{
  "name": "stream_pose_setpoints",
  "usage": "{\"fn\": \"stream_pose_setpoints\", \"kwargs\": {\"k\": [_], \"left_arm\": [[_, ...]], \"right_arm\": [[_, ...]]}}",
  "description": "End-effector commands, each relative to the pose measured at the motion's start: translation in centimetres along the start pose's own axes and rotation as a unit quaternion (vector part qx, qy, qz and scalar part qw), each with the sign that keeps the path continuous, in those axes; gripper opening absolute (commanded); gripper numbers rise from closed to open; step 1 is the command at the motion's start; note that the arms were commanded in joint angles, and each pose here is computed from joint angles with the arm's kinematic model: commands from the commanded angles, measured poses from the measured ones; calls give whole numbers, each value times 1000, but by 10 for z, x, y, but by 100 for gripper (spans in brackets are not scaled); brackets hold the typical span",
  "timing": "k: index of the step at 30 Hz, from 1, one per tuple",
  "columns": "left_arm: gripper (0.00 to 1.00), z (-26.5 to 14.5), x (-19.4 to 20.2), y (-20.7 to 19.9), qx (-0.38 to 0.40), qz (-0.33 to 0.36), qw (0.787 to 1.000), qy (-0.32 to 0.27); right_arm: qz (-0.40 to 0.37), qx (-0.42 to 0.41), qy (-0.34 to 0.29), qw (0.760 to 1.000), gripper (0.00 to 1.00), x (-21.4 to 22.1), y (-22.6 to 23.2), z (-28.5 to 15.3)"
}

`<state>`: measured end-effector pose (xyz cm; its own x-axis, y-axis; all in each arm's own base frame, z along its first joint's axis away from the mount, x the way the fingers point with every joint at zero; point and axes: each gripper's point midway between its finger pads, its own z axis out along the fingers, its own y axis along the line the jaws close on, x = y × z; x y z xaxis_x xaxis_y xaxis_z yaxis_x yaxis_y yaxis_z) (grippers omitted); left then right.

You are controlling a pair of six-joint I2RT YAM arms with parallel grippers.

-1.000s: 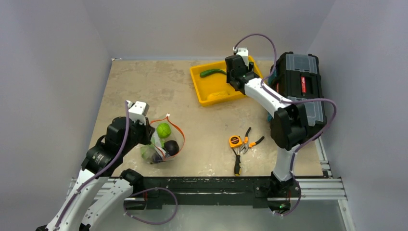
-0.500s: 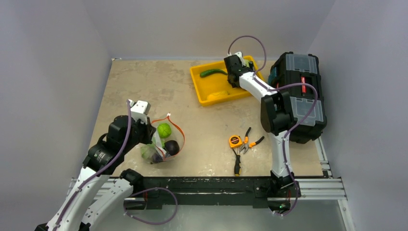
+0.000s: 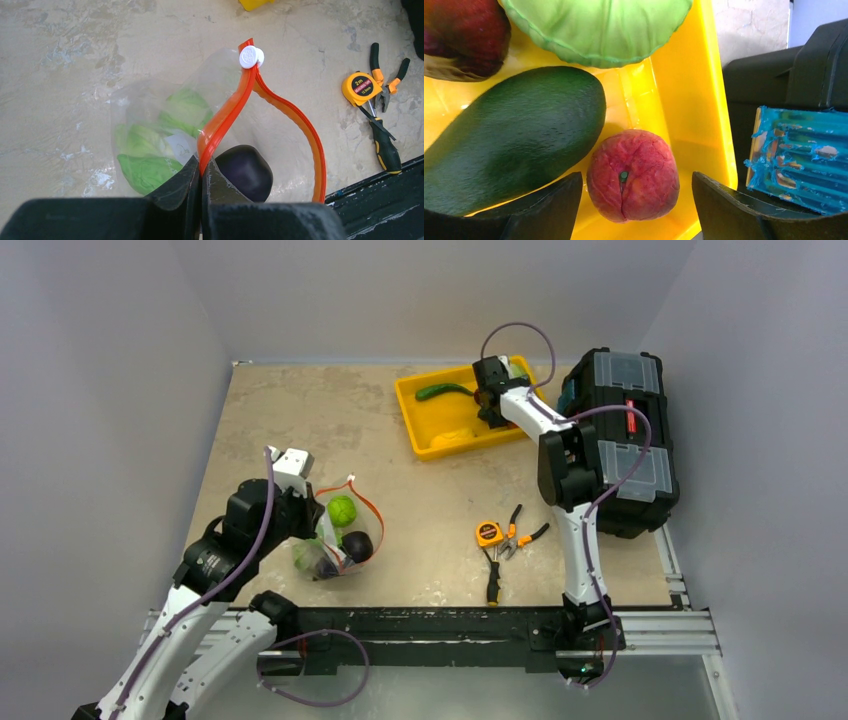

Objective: Place the food in the zip-top bag and seal the zipper
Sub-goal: Pick up the fake fruit from the bin.

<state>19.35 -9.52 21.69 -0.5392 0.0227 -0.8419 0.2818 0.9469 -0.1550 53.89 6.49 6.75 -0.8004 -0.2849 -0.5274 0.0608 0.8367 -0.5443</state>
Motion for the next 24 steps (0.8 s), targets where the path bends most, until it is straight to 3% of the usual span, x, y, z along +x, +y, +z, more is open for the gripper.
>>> {"fn": "stream_pose_setpoints", "kwargs": {"k": [1,7,12,17,21,23,24], "left_arm": [[0,-2,-16,-5,11,2,1000,-25],[0,-3,-17,-5,10,1,1000,-26],[0,-3,-16,-5,8,0,1000,-24],[0,-3,-15,-4,6,-2,1000,-23],[0,-4,-16,-2,2,-4,1000,-26],[0,-3,-15,-2,1,-4,1000,-25],[0,-3,-15,-1,-1,-4,1000,-25]], "right_arm": [[33,-2,4,999,76,-3,-5,-2],[50,-11,-21,999,54,-21,-13,-15],[82,-24,-68,994,29,-55,-32,-42],[144,-107,-136,974,19,-88,-40,-94],[212,-242,-199,926,11,-103,-35,-162],[240,-352,-222,877,8,-96,-10,-197],[259,-411,-237,841,8,-94,0,-220]]}}
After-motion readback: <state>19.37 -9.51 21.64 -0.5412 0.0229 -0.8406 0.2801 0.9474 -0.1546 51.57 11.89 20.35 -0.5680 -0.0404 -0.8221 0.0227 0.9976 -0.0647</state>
